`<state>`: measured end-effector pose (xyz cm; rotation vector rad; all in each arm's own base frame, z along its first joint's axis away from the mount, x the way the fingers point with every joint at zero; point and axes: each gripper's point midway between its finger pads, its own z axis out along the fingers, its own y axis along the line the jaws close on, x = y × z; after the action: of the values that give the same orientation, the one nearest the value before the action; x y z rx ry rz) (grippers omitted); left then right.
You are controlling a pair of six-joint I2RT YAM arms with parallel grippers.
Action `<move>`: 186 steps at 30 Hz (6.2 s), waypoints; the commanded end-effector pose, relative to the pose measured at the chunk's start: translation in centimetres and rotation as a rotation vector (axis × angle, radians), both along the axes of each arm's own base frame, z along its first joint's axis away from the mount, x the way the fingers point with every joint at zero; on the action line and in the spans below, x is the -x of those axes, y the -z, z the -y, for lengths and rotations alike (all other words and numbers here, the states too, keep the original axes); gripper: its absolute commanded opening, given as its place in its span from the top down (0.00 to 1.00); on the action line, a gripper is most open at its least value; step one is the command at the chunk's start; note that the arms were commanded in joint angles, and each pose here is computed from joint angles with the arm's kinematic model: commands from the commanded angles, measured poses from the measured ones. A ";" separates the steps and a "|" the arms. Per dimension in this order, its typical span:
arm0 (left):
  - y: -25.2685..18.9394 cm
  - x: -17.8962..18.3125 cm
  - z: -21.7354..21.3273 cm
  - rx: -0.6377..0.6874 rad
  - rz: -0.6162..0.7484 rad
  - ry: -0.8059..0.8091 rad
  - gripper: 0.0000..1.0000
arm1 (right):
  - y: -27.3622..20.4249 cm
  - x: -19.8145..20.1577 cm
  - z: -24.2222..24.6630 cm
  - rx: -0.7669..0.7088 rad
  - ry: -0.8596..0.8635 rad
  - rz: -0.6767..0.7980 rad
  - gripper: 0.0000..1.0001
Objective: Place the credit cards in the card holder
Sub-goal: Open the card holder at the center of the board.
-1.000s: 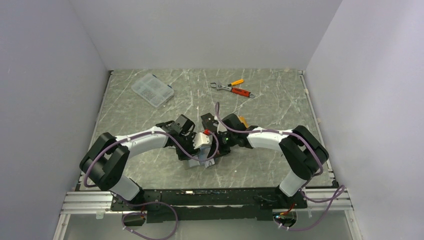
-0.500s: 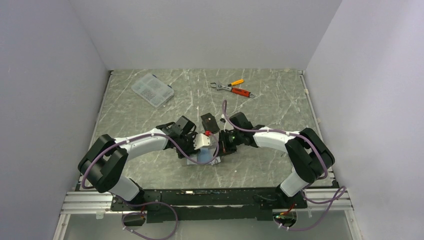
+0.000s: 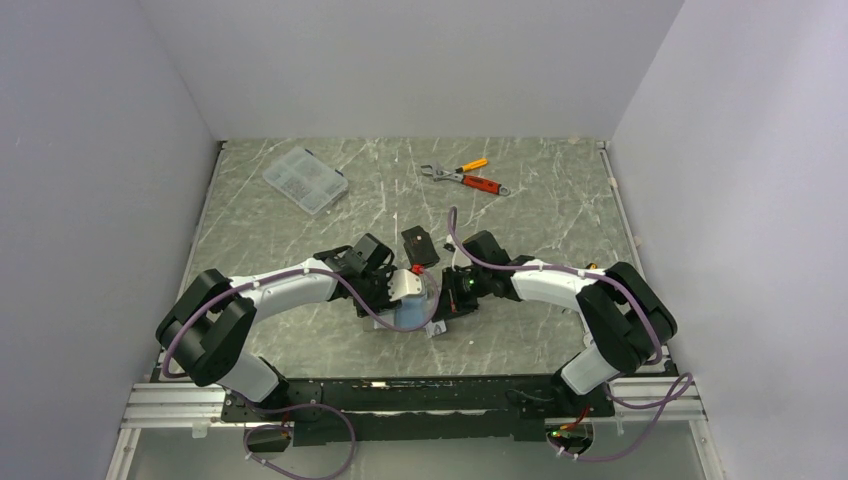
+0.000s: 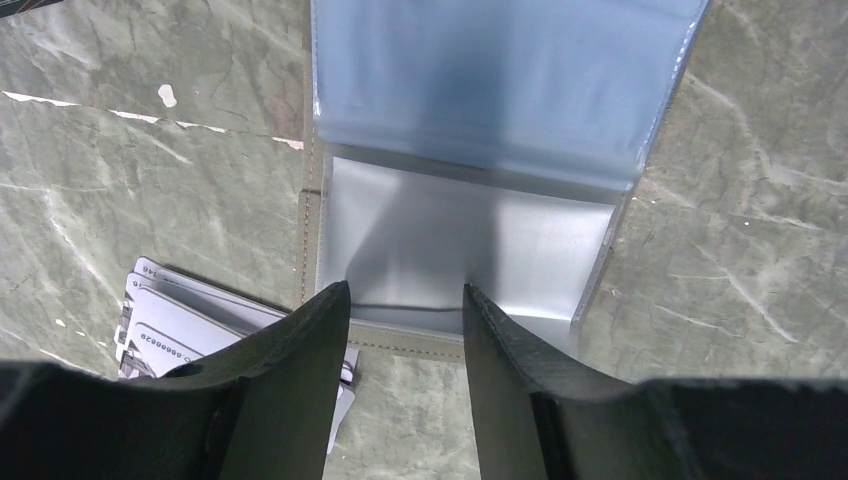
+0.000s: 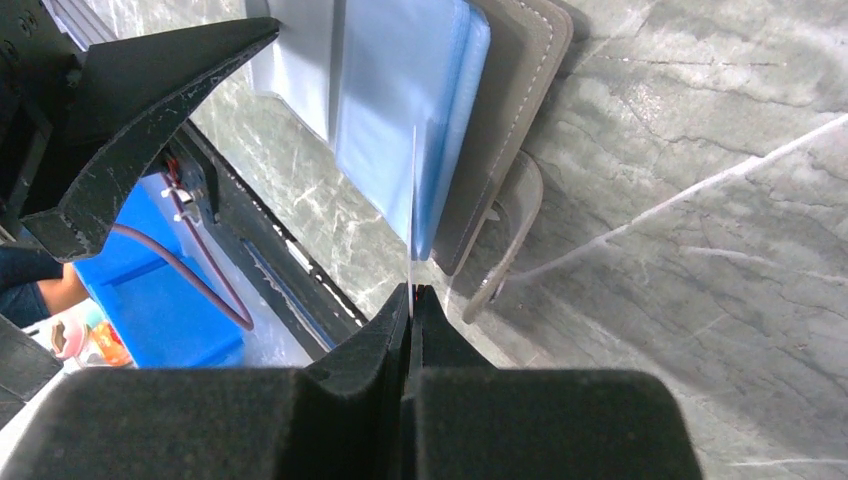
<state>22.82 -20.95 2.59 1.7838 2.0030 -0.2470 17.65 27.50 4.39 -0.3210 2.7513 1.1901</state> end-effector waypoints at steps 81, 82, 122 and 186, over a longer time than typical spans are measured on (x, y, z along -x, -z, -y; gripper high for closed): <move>-0.6 0.0 0.0 -0.006 0.046 0.037 0.56 | 0.1 -0.9 -0.1 -0.004 0.000 0.016 1.00; -0.5 0.1 0.0 -0.008 0.044 0.037 0.56 | 0.0 -1.0 -0.2 -0.008 -0.001 0.020 1.00; -3.5 0.9 0.5 0.056 0.036 0.071 0.58 | -4.6 -2.2 -6.5 -0.153 -0.099 0.094 1.00; -0.7 0.9 -0.7 0.001 0.009 0.073 0.62 | -2.8 -1.7 -1.1 0.092 -0.063 0.137 1.00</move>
<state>21.20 -19.58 3.12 1.8441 1.9771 -0.2802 19.92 29.46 8.97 -0.4577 2.6478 1.0521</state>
